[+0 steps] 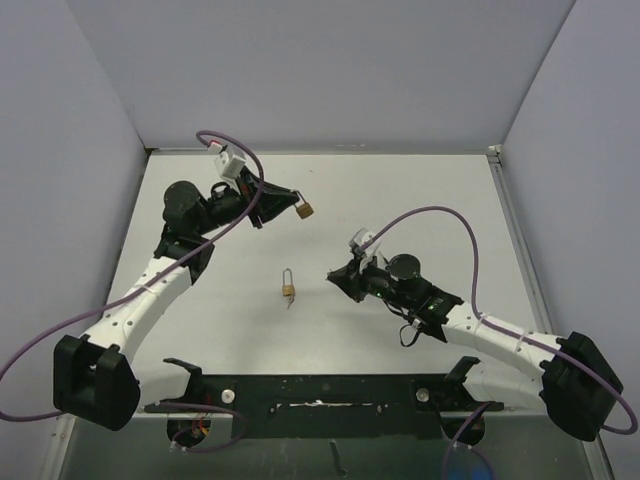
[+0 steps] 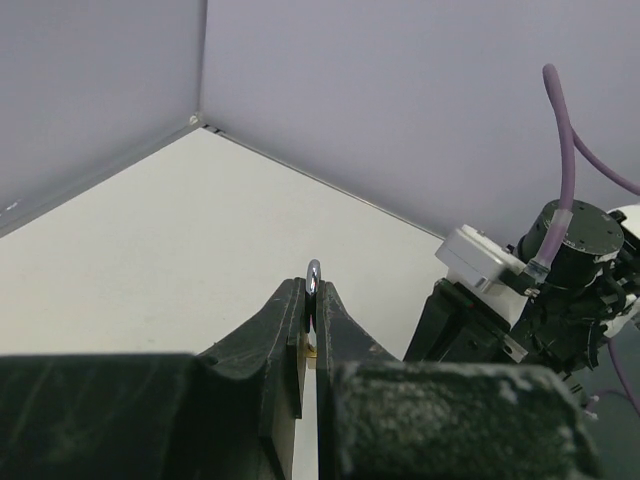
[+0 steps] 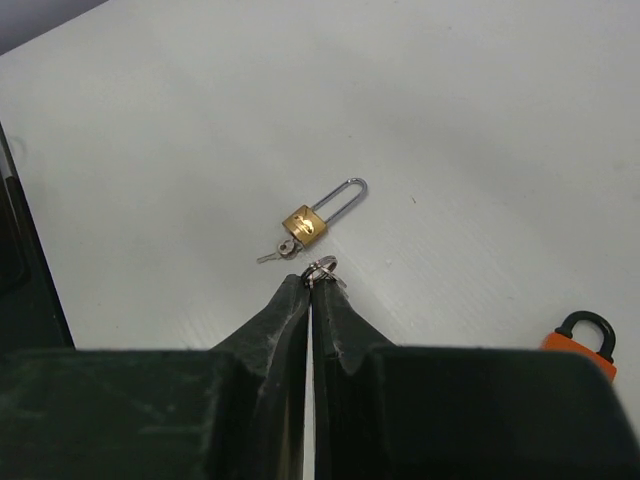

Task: Lock with the key
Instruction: Place the lock at the center of the board.

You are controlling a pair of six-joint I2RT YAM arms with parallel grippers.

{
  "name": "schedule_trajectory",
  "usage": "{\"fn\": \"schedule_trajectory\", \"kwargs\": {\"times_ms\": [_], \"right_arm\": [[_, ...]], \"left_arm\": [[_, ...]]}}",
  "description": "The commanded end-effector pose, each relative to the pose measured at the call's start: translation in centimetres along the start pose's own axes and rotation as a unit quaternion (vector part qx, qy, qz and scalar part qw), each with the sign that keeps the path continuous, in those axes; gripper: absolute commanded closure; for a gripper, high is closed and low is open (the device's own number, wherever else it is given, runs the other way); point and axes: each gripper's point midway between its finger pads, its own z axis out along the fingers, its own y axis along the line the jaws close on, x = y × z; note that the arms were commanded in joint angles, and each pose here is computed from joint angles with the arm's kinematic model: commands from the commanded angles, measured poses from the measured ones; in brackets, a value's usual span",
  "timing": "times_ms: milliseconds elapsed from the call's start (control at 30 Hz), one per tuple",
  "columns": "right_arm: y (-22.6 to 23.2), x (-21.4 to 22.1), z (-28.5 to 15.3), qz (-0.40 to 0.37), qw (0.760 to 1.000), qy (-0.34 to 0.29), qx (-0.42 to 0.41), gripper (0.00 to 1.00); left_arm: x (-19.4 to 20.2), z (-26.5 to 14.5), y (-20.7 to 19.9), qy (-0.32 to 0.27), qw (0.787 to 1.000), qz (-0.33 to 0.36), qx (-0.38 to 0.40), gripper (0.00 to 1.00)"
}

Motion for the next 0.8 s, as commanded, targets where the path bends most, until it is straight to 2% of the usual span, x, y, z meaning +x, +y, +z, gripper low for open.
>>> {"fn": "schedule_trajectory", "kwargs": {"times_ms": [0, 300, 533, 767], "right_arm": [[-0.9, -2.2, -0.4, -0.015, 0.999, -0.031, 0.033, 1.00], [-4.2, -3.0, 0.8, -0.019, 0.993, -0.004, 0.116, 1.00], [-6.5, -1.8, 3.8, 0.003, 0.989, 0.025, 0.149, 1.00], [-10.2, 0.6, 5.4, 0.059, 0.984, 0.048, 0.161, 1.00]], "left_arm": [[-0.4, 0.8, -0.1, 0.001, 1.000, -0.001, 0.026, 1.00], [12.1, 1.1, 5.1, 0.115, 0.985, -0.131, -0.011, 1.00], [18.1, 1.8, 8.9, 0.165, 0.969, -0.175, -0.049, 1.00], [22.7, 2.6, 12.2, 0.190, 0.957, -0.210, -0.066, 1.00]]}}
